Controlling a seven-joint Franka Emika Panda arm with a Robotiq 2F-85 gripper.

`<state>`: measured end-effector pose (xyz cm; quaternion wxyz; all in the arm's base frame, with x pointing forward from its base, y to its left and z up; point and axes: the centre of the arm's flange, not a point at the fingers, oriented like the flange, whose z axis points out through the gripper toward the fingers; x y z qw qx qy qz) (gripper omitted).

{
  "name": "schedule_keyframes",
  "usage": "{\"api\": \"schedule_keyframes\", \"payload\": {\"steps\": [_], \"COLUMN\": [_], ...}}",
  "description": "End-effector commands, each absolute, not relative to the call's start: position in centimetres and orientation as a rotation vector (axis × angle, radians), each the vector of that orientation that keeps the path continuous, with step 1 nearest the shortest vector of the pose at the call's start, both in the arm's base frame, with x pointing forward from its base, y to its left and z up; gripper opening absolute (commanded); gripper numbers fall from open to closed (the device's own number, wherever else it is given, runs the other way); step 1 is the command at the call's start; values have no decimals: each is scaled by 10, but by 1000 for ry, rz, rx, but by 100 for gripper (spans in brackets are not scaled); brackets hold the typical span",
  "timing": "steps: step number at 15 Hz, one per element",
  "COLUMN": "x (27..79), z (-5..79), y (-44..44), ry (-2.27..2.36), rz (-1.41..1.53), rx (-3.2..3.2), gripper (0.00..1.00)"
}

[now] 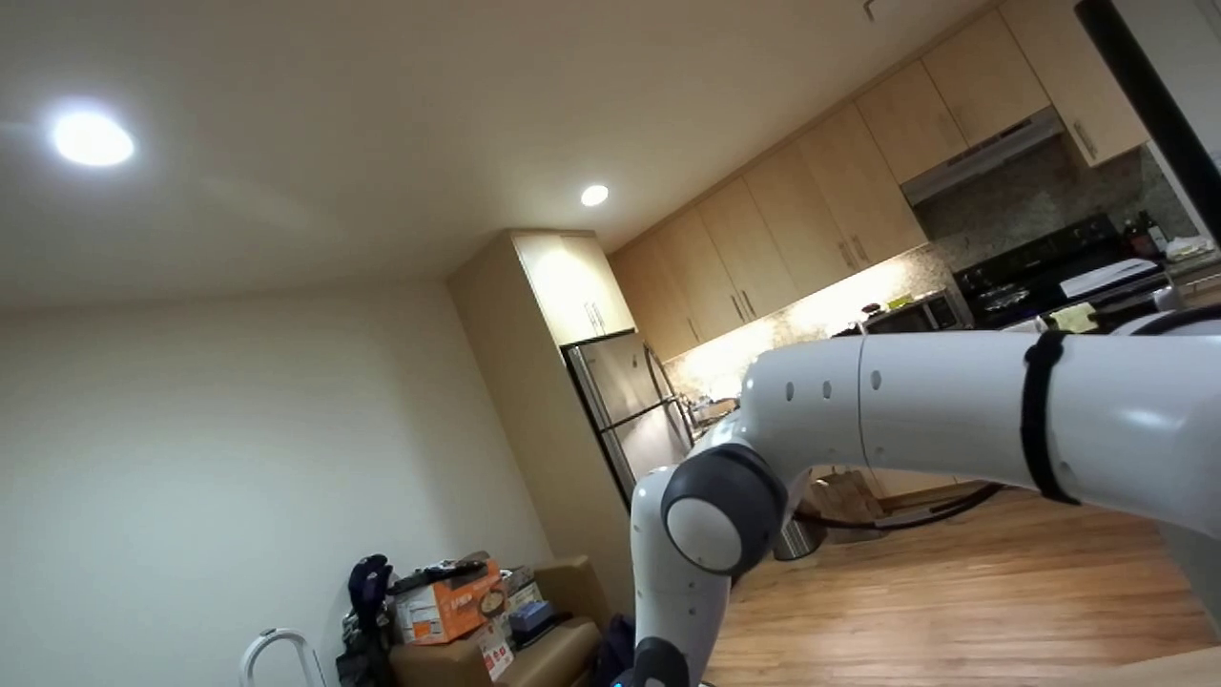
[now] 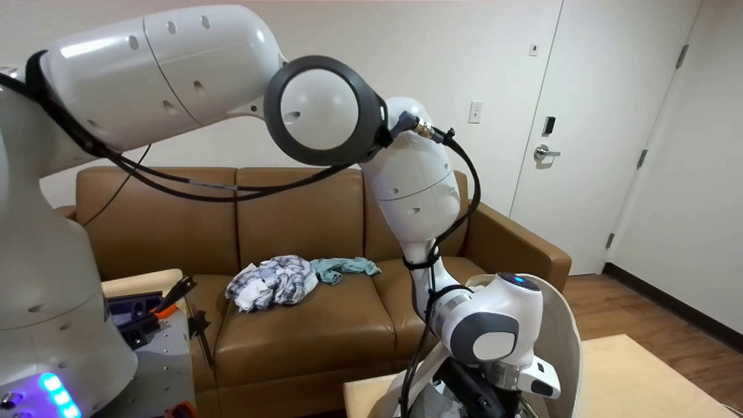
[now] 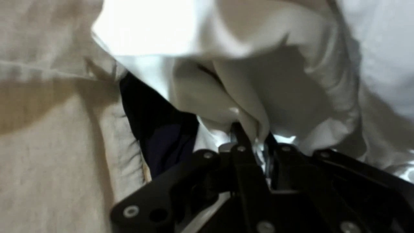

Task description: Put the white short in the bag on the couch

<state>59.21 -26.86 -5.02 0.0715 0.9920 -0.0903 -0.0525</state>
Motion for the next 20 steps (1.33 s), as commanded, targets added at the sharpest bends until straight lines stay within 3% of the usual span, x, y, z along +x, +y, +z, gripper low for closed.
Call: {"api": "schedule_keyframes", "payload": {"steps": [1,5,6,8,9,20], "x": [592,595,584,588,588,675], "z": [-90,-97,-74,-73,-73,164], "y": [-289,-316,-293,-296,-294,-208], "ry": [-168,-85,-125,-124,-120,-155], "rz": [-410,-636,-489,-486,-486,329], "rx": [3040,3076,3051,3052,3051,2812], "gripper": [8,7,7,11,7,6]}}
